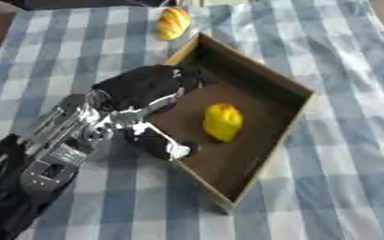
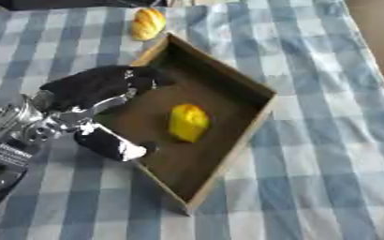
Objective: Pick up objects on the table and place them in the box.
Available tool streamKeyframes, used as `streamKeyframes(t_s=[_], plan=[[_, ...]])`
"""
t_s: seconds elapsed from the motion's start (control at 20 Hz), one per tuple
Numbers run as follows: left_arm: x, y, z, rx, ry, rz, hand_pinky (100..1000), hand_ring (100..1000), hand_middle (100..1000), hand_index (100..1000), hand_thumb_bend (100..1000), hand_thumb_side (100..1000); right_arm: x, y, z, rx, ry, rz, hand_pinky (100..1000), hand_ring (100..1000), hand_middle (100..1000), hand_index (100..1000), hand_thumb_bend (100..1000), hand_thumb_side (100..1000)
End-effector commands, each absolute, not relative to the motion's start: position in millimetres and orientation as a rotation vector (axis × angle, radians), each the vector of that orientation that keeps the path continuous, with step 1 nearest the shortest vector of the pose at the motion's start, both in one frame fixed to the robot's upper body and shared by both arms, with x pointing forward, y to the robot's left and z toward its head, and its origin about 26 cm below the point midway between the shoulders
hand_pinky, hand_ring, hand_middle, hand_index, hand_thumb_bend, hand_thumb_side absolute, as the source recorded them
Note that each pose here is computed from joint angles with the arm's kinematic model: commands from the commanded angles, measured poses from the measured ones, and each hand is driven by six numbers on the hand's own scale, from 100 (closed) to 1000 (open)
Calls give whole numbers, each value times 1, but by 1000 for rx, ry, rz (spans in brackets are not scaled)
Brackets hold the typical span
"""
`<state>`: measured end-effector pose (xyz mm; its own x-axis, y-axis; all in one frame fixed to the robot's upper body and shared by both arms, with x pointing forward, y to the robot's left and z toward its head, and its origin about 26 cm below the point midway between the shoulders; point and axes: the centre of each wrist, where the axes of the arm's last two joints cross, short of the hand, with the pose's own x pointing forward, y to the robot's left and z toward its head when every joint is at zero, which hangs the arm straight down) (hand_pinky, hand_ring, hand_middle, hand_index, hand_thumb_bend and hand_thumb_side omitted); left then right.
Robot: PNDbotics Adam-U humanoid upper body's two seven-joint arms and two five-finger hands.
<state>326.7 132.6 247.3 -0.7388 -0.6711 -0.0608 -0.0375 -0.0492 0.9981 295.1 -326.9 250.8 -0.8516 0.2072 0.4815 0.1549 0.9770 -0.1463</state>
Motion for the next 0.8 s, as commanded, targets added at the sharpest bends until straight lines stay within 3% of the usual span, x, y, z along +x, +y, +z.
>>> streamKeyframes(t_s=[0.05,0.2,0.25,0.35,0.6,0.8], plan=[[323,138,264,839,-1876,-1756,931,920,902,1000,587,489,291,-329,258,-277,-2631,145,808,858,648,813,245,398],[319,140,270,870,-1936,-1697,928,918,899,1000,586,490,291,-328,258,-279,-2628,142,807,858,648,813,246,398],[319,140,271,873,-1943,-1689,890,887,864,955,487,464,291,-328,257,-279,-2628,142,807,858,648,812,248,396],[313,148,291,928,-2041,-1566,878,877,852,919,445,418,291,-329,257,-284,-2626,138,807,857,648,811,249,395],[308,181,344,1157,-2130,-1269,869,870,840,917,492,339,291,-330,259,-297,-2628,143,806,856,648,811,251,393],[337,206,372,1260,-2072,-1058,857,857,824,917,507,340,291,-329,260,-293,-2632,152,806,856,648,810,253,393]])
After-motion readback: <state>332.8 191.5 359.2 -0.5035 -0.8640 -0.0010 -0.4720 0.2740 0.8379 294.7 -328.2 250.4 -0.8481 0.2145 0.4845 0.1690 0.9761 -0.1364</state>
